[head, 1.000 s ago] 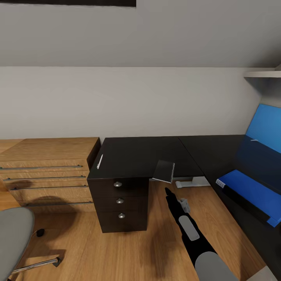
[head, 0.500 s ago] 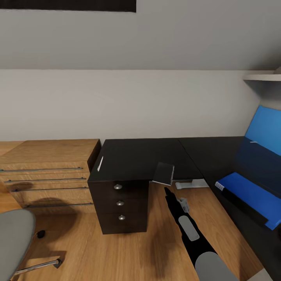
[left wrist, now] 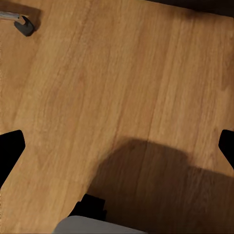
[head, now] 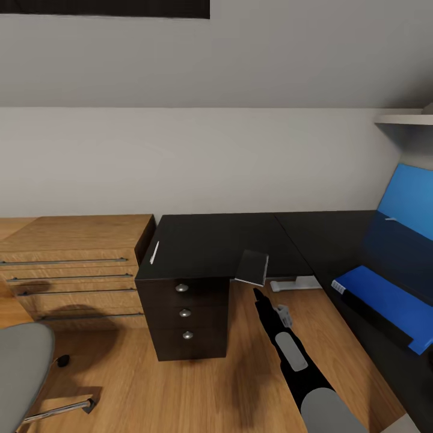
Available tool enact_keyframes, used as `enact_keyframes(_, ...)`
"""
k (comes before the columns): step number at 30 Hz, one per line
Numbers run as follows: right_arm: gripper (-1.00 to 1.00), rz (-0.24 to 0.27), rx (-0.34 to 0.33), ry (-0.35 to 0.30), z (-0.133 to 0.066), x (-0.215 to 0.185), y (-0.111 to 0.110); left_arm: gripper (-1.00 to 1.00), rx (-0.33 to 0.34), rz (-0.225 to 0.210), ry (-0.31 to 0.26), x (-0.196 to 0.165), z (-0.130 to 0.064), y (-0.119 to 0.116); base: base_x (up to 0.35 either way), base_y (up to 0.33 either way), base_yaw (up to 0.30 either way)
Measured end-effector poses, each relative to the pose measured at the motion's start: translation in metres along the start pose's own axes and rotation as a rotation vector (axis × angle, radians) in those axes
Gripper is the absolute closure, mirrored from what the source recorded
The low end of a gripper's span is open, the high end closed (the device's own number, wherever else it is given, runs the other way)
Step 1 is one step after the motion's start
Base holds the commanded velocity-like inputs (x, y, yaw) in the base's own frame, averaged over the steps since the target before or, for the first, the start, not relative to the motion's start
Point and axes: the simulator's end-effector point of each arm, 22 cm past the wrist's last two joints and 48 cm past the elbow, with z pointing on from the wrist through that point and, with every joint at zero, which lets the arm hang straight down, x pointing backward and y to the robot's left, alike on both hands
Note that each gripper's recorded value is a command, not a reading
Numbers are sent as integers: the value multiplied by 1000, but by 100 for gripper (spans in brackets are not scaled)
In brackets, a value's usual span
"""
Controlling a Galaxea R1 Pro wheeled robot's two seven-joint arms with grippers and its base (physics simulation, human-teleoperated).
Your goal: In the bedroom, organize the workspace by keeping the computer under the desk, ensuring the monitor is on the desk, placing the keyboard on the desk next to the monitor, placing the mouse on the desk next to the keyboard, moving the folder from the swivel chair onto the desk next to the mouse, stacking the notebook on top of the folder with the pen on top of the notebook, and positioning the swivel chair next to the desk.
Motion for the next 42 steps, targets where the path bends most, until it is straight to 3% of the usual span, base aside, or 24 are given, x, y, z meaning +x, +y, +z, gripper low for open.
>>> enact_keyframes(7, -100, -1, 1, 0, 0, 0, 0, -100, 16, 24, 8, 7, -3, -6, 82, 0, 0)
enact_keyframes(42, -100, -3, 1, 0, 0, 0, 0, -100, 0, 41, 20, 15, -1, 2, 123, 0, 0)
